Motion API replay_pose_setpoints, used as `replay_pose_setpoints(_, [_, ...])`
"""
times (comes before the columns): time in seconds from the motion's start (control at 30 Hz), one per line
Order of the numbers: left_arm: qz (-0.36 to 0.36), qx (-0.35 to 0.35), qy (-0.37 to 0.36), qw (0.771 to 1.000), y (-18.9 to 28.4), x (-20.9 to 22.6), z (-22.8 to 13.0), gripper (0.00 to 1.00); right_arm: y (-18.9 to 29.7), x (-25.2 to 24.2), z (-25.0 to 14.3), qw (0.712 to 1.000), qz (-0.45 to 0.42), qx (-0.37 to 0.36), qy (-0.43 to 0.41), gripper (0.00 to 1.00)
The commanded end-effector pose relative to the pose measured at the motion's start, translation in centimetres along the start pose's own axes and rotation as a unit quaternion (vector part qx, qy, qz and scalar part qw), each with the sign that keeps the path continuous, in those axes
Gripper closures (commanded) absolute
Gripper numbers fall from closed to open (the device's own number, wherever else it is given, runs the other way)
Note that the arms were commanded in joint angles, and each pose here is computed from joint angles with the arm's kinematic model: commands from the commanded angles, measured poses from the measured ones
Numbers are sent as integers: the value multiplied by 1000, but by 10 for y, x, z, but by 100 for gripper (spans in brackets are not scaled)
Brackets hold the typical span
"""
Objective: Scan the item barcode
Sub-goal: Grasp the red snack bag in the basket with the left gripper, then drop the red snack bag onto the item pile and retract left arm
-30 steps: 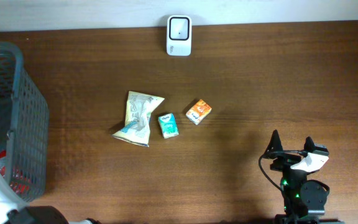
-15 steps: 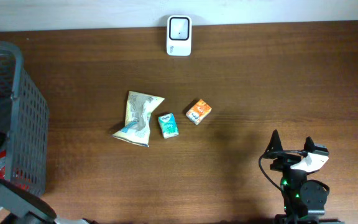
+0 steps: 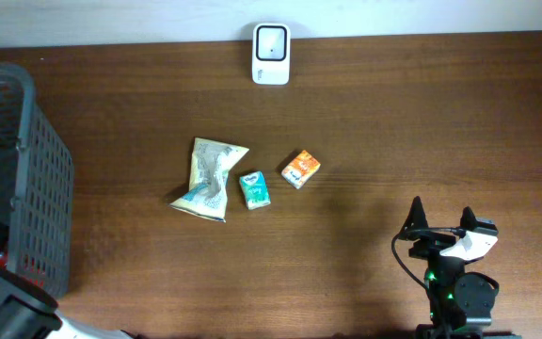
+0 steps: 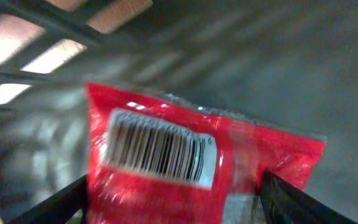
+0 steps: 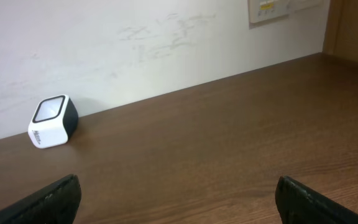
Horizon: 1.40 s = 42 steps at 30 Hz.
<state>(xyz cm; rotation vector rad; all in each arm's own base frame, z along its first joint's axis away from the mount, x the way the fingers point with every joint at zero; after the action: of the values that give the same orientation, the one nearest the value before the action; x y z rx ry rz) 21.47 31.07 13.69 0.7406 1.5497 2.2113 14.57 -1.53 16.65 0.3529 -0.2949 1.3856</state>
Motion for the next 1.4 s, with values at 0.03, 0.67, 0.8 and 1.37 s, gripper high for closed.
replay_pose_setpoints(0.03, [-4, 51, -24, 998, -28, -4, -12, 30, 0, 0, -3, 1000, 1, 5, 2, 1])
replay_pose_setpoints(0.67, [-282, -112, -25, 952, 136, -15, 78, 100, 0, 0, -3, 1000, 1, 5, 2, 1])
replay_pose_setpoints(0.8, [-332, -209, -65, 917, 221, -32, 80, 100, 0, 0, -3, 1000, 1, 5, 2, 1])
replay_pose_setpoints(1.37, [-432, -264, -378, 775, 399, -212, -93, 100, 0, 0, -3, 1000, 1, 5, 2, 1])
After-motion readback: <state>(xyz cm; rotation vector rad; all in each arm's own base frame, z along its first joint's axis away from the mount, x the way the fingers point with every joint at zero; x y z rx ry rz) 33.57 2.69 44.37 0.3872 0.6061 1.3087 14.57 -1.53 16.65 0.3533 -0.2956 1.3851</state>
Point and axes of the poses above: each gripper's point midway between its finger pads, its own y axis back along the fingers, its own x axis along the line the jaws close on, z = x × y, the point moved 10 cm from there along y, back along the fingers, and after that the axes turned 11 degrees about -y, right-handed, at the moved point
